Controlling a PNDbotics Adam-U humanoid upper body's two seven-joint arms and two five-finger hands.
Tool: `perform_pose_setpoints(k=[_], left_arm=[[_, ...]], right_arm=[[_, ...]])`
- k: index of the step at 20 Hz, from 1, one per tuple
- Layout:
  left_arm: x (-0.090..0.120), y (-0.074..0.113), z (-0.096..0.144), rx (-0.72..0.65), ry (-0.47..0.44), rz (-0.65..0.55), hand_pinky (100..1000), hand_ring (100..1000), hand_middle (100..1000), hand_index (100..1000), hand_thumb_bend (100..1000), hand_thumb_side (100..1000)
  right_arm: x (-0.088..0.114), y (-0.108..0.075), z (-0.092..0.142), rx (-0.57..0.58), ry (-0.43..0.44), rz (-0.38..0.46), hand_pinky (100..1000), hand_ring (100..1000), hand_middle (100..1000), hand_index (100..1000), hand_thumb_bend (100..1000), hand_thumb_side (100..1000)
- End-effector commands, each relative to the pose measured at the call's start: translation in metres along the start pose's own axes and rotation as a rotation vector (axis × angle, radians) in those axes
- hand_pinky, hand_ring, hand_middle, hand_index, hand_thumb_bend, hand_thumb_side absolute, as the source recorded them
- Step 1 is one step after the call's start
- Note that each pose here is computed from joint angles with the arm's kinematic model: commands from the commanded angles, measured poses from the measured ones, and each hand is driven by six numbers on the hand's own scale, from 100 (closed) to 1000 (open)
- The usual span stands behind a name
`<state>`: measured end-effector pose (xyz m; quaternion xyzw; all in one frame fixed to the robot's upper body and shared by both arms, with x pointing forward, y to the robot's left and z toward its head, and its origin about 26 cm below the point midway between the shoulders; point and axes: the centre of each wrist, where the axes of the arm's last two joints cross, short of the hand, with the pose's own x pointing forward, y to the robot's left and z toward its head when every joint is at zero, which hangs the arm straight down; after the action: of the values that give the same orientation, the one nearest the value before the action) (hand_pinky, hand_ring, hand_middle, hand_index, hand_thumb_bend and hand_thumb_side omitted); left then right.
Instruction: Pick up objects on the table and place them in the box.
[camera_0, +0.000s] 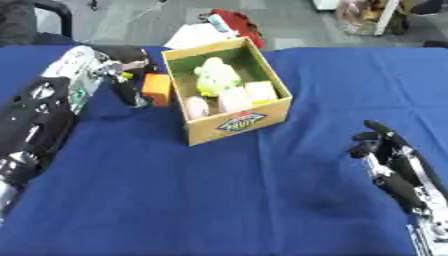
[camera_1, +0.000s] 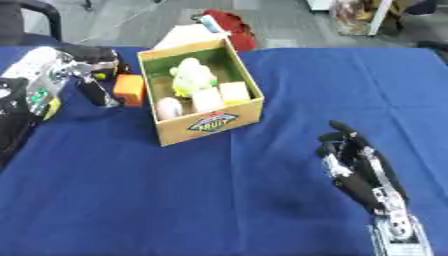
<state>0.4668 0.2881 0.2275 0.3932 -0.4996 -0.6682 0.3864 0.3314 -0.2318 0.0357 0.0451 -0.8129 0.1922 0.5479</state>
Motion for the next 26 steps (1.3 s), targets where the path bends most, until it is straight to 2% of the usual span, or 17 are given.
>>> perform_pose_setpoints(k=[1,4,7,11,15,18,20,22,26], left_arm=[[0.014,0.034,-0.001,0.150,-0.019,-0.009,681,529,523,712,214,184],[0.037,0.035,-0.016,0.163,-0.064,-0.022,684,540,535,721,225,188],[0.057,0.025,-0.032,0.122,-0.106,-0.032,688,556,553,735,237,192],[0.068,0.006,-0.045,0.026,-0.121,-0.052,731,645,674,830,312,200],[0.055,0.004,-0.041,-0.013,-0.072,-0.063,774,718,767,899,401,201],[0.041,0.017,-0.030,0.022,-0.028,-0.068,782,733,799,914,433,363],[0.030,0.027,-0.019,0.056,-0.001,-0.077,786,737,807,916,434,386],[0.019,0.036,-0.008,0.083,0.026,-0.080,785,733,802,915,426,367],[-0.005,0.047,0.015,0.119,0.089,-0.063,779,716,779,897,403,235]], right_arm=[[0.004,-0.003,-0.003,0.007,-0.015,0.011,656,627,671,902,100,380],[0.003,-0.002,-0.003,0.010,-0.014,0.008,656,626,671,902,100,379],[0.004,0.000,-0.004,0.017,-0.018,0.004,656,626,671,902,100,379],[0.003,0.001,-0.004,0.018,-0.018,0.000,656,626,671,902,100,377],[0.003,0.000,-0.003,0.012,-0.016,0.002,656,626,671,902,100,379],[0.003,-0.001,-0.003,0.012,-0.015,0.005,656,626,671,902,100,380],[0.003,-0.002,-0.003,0.009,-0.014,0.007,656,626,671,902,100,380],[0.003,-0.003,-0.002,0.006,-0.012,0.010,656,626,671,902,100,380],[0.003,-0.004,-0.002,0.004,-0.011,0.013,656,626,671,902,100,380]])
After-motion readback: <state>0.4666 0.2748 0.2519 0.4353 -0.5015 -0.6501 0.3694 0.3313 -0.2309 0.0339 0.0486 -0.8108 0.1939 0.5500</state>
